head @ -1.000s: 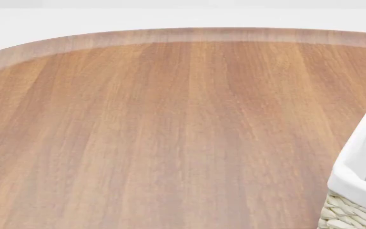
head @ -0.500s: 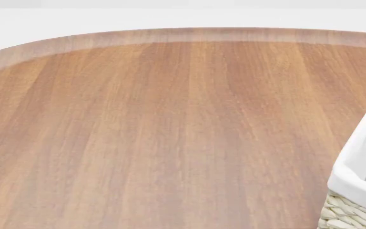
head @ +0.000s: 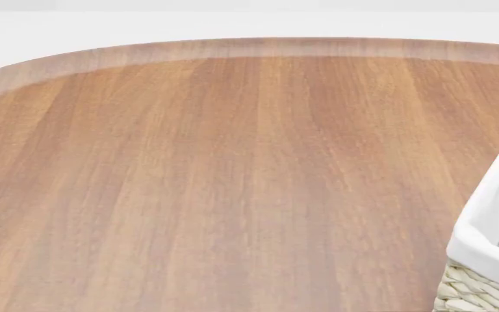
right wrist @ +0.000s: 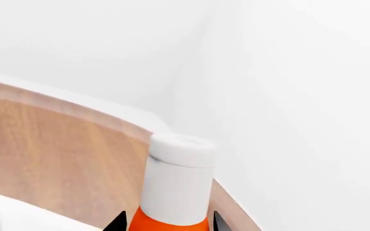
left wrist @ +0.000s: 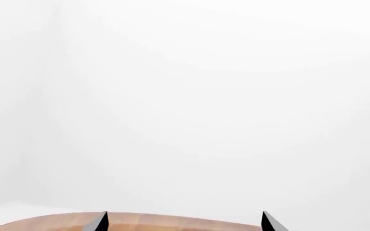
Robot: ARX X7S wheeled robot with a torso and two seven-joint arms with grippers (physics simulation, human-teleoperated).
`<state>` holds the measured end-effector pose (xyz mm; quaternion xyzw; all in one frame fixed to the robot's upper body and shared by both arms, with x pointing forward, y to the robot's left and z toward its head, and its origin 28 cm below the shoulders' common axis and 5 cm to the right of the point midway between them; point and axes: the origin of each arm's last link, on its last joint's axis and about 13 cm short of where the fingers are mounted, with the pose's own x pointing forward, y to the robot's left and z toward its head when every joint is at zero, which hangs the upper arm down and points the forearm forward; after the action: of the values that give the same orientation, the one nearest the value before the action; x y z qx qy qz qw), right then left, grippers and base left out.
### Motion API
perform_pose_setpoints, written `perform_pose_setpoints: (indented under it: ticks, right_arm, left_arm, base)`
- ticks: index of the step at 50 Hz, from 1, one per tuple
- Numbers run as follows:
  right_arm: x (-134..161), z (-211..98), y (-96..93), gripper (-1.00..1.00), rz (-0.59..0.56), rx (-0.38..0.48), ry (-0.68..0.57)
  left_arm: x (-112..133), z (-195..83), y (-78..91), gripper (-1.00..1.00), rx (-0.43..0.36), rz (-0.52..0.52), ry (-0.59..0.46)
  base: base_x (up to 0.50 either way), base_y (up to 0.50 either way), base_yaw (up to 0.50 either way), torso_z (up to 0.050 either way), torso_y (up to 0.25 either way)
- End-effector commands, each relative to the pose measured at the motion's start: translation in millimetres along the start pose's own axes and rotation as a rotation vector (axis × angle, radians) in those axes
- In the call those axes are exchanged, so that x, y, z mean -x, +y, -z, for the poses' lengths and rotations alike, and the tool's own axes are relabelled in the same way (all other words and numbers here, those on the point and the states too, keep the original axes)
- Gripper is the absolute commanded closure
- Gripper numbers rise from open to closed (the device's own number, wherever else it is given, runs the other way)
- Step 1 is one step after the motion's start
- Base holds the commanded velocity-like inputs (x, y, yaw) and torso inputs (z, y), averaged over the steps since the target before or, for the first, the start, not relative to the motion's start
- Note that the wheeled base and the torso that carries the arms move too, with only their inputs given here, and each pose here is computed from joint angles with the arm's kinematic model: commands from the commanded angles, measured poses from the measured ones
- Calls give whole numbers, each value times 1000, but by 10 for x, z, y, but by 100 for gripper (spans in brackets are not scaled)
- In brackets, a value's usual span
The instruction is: Pick up the ketchup, and put it in the basket.
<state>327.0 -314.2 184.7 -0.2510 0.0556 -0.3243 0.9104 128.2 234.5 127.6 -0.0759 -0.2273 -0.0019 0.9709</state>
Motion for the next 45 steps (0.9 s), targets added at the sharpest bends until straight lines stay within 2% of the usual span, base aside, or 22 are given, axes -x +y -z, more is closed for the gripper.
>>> perform_pose_setpoints:
  ticks: [1,16,17,34,40,45]
  right_arm:
    - [-6,51,53,100,1,16,-11]
    - [-43,39,61,100,24,26,-24]
    - [-47,33,62,-100,25,28,-27]
    - [7,-154,-21,-100,53,-73,-164]
    - [64,-228,-48,-100,60,-110,-235]
    - [129,-341,-96,-100,80,-179,-353]
  left_arm:
    - [22,-12,4,-100,-3,6,1]
    - [16,-29,-9,-100,-1,8,-8]
    - [15,-28,-10,-100,-1,7,-8]
    - [8,-32,-20,-100,2,8,-15]
    - [6,-34,-21,-100,3,9,-15]
    - [7,-41,-18,-100,4,8,-17]
  base:
    - [0,0,0,0,0]
    - [0,0,0,0,1]
    - [0,0,0,0,0]
    - [0,0,0,0,0]
    - [0,0,0,0,0]
    - [0,0,0,0,0]
